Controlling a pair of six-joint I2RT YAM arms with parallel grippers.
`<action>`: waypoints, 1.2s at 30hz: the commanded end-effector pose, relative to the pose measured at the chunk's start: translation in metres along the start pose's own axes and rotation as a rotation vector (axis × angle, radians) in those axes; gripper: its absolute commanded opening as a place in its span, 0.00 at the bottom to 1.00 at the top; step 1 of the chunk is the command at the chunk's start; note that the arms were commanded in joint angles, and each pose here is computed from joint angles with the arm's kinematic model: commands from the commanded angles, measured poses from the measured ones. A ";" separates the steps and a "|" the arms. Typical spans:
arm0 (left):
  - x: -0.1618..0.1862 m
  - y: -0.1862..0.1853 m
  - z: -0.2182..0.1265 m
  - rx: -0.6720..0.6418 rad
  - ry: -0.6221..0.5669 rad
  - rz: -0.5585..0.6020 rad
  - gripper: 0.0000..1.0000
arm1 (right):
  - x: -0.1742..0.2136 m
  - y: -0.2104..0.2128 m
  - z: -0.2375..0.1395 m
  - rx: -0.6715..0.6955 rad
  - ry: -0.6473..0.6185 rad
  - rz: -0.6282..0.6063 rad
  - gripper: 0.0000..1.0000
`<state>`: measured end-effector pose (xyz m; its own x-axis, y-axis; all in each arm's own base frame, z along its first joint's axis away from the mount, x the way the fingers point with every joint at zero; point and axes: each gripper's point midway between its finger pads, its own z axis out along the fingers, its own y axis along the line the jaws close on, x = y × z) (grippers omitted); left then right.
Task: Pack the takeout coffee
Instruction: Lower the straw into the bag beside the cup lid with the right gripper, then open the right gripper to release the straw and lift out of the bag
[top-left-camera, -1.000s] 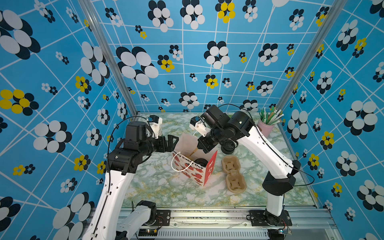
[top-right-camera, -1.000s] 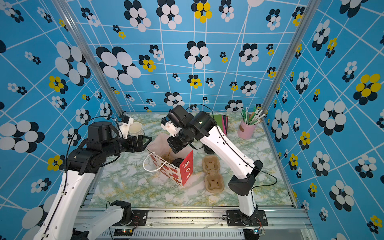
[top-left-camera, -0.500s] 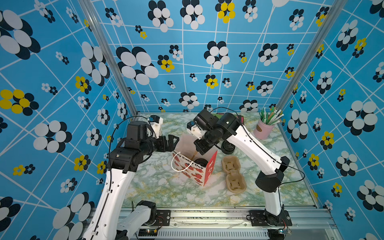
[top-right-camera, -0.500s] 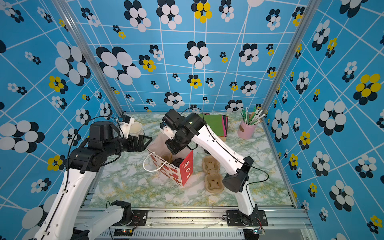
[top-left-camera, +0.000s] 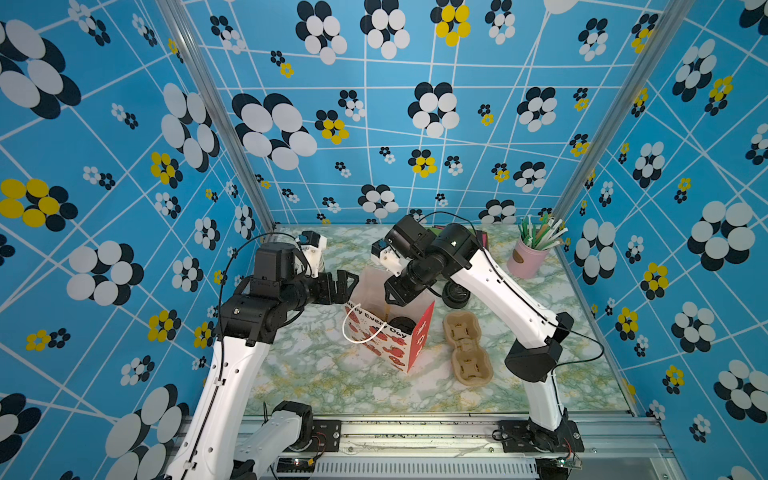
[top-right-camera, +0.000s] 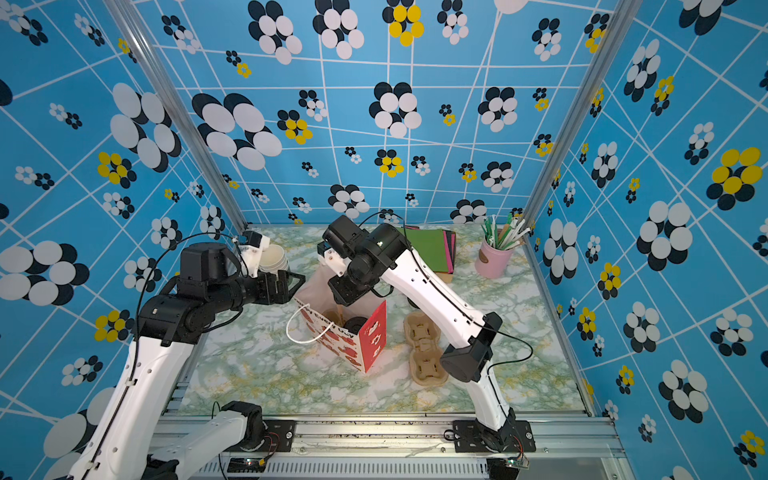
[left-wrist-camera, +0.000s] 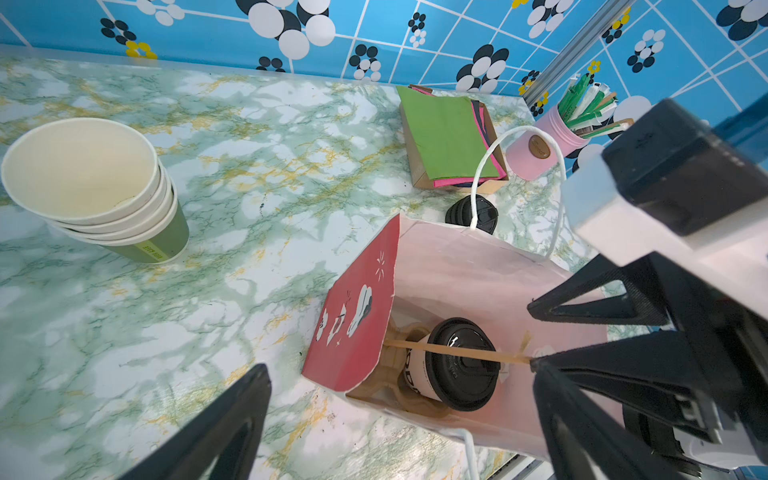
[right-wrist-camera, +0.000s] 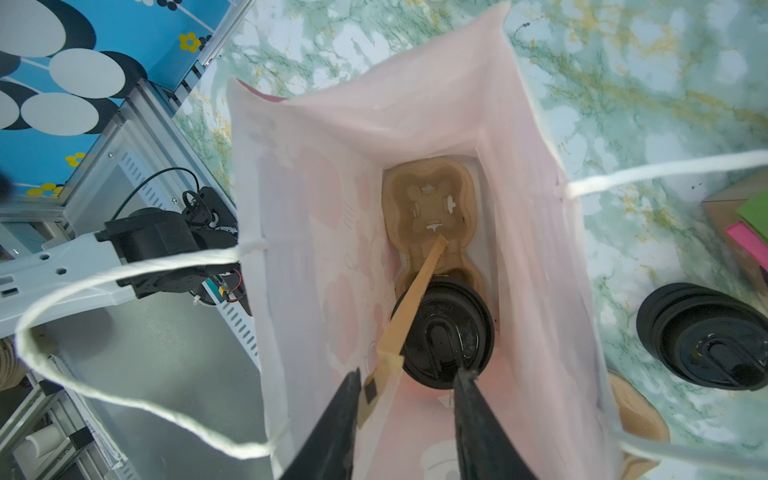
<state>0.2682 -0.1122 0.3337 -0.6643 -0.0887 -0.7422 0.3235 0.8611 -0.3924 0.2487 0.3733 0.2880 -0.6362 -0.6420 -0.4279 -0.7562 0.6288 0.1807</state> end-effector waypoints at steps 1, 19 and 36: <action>-0.001 0.001 0.003 0.012 -0.010 0.003 1.00 | -0.002 0.006 -0.024 0.002 -0.055 -0.017 0.48; 0.001 0.001 0.004 0.018 -0.007 -0.001 1.00 | 0.015 0.021 -0.007 -0.100 0.058 -0.002 0.81; 0.003 0.001 0.006 0.028 -0.002 -0.007 1.00 | 0.026 0.035 0.014 -0.197 0.153 0.037 0.95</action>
<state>0.2706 -0.1149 0.3277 -0.6674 -0.0877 -0.7395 0.3323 0.8536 -0.4011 0.2204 0.3816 0.2793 -0.6607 -0.6699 -0.3387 -0.7503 0.5747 0.3268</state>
